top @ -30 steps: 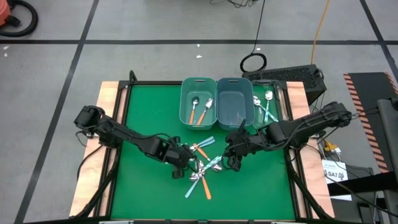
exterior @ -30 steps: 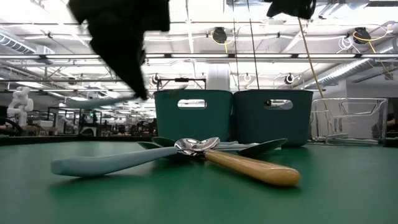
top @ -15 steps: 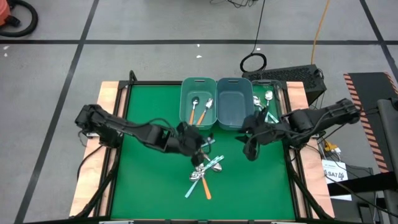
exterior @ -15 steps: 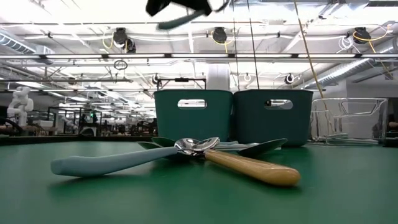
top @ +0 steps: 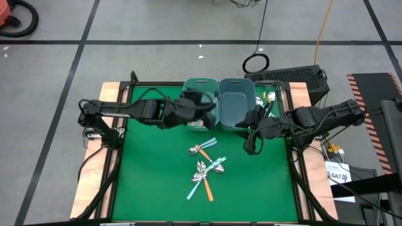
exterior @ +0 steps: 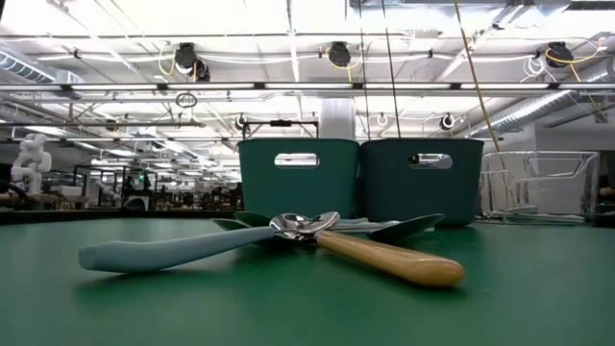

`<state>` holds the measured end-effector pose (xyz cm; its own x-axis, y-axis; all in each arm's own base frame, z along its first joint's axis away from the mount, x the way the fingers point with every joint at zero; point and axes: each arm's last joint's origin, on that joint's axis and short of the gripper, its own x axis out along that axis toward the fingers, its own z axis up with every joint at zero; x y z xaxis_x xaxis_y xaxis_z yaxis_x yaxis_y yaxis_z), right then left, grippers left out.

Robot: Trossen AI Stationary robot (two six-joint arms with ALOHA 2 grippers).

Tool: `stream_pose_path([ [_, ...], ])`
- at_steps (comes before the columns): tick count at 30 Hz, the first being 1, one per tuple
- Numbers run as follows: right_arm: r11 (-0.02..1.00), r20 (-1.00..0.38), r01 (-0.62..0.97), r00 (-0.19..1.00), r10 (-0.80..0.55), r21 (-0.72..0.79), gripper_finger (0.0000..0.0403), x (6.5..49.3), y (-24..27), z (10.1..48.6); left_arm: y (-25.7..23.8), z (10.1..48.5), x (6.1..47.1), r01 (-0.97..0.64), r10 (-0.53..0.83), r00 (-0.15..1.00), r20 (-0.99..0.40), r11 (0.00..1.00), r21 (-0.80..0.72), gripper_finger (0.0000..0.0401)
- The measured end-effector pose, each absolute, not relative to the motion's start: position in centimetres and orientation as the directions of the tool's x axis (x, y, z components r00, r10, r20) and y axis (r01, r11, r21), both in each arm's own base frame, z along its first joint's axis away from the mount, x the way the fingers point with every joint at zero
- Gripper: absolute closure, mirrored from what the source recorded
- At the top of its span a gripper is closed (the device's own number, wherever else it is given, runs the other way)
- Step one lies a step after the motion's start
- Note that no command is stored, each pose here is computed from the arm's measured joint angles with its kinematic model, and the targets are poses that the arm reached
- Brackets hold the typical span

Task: Sort silverware by color (type)
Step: Put the blue spoon into the blue bin

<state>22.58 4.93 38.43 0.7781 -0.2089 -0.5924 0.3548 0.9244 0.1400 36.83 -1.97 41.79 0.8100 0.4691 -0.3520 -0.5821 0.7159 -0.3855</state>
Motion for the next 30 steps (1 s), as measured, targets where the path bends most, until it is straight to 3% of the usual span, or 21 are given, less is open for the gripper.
stream_pose_path([
  [11, 0.88, -0.408, 0.393, 0.874, -0.266, 0.268, 0.0274, 24.1, 3.4, 40.3, -0.6, 44.2, 37.3, -0.52, 0.524, 0.836, -0.163, 0.661, -0.541, 0.0389],
  [22, 0.874, -0.359, 0.35, 0.906, -0.224, 0.338, 0.0211, 25.3, 2.2, 40.6, -0.4, 45.0, 37.4, -0.512, 0.545, 0.833, -0.091, 0.699, -0.5, 0.0389],
  [30, 0.872, -0.325, 0.326, 0.923, -0.209, 0.365, 0.0207, 26.2, 1.9, 40.7, -1.1, 45.0, 37.4, -0.498, 0.52, 0.849, -0.091, 0.732, -0.465, 0.0389],
])
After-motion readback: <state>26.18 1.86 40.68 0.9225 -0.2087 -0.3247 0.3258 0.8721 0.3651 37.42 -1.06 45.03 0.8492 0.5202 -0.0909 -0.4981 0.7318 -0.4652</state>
